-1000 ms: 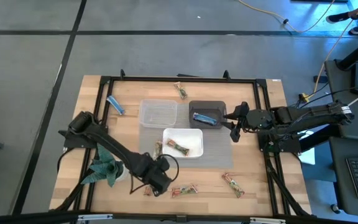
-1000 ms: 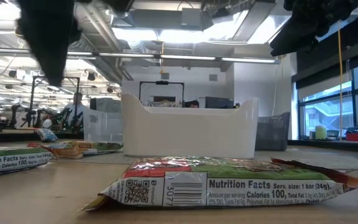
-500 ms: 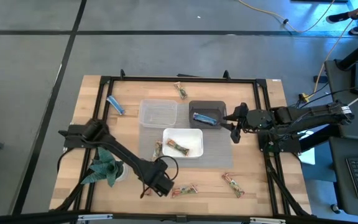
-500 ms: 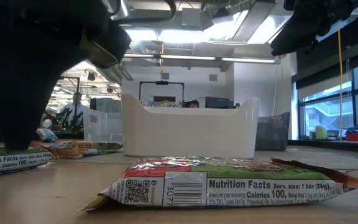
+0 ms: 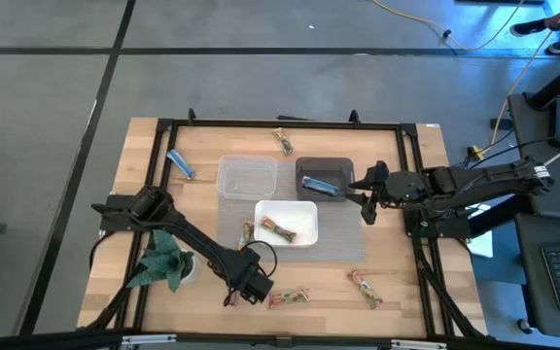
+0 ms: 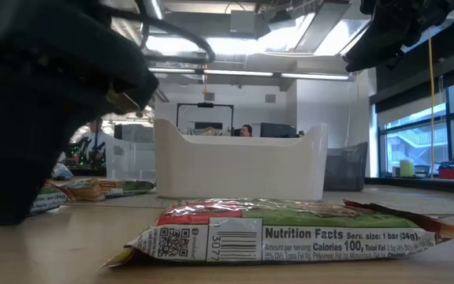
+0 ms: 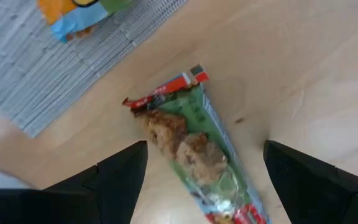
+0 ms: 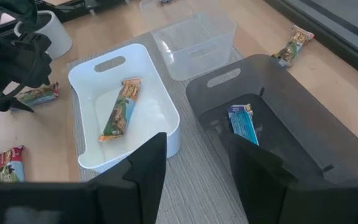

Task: Pick and place Granola Bars by type
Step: Put the left red granola bar into the transparent bin

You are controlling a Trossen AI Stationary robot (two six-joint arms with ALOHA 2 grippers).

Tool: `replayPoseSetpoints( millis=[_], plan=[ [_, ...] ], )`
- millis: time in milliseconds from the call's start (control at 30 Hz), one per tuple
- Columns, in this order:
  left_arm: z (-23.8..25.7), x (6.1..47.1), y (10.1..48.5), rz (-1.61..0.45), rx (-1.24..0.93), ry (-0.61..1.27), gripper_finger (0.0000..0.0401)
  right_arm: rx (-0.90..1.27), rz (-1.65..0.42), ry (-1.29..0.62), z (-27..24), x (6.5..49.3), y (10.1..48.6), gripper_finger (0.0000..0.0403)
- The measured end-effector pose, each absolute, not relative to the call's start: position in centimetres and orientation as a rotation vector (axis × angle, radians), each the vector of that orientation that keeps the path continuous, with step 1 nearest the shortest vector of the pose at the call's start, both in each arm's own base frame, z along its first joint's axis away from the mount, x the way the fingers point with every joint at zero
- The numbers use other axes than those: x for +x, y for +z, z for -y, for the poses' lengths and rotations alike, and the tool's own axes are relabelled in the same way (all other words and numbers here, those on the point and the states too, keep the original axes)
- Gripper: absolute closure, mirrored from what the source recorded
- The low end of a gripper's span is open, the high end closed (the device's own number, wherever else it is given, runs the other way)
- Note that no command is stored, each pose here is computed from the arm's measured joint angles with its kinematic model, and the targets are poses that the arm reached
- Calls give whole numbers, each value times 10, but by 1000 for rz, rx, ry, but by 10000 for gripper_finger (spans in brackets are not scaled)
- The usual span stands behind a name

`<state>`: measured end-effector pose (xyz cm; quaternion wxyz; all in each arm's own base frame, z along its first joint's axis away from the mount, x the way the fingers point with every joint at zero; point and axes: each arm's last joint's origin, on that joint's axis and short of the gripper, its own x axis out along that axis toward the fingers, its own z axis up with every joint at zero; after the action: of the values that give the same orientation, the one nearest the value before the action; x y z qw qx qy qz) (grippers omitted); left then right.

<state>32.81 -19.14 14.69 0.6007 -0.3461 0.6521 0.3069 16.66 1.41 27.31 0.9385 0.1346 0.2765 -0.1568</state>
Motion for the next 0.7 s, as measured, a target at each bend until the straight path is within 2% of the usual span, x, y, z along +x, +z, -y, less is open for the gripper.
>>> replayPoseSetpoints(
  millis=[267,700],
  plan=[
    [191,327,143,-1498,-821,685,97,288,-603,-336,-14,164,270,228],
    [191,328,142,-1502,-774,644,167,284,-604,-335,-14,164,270,228]
  ],
)
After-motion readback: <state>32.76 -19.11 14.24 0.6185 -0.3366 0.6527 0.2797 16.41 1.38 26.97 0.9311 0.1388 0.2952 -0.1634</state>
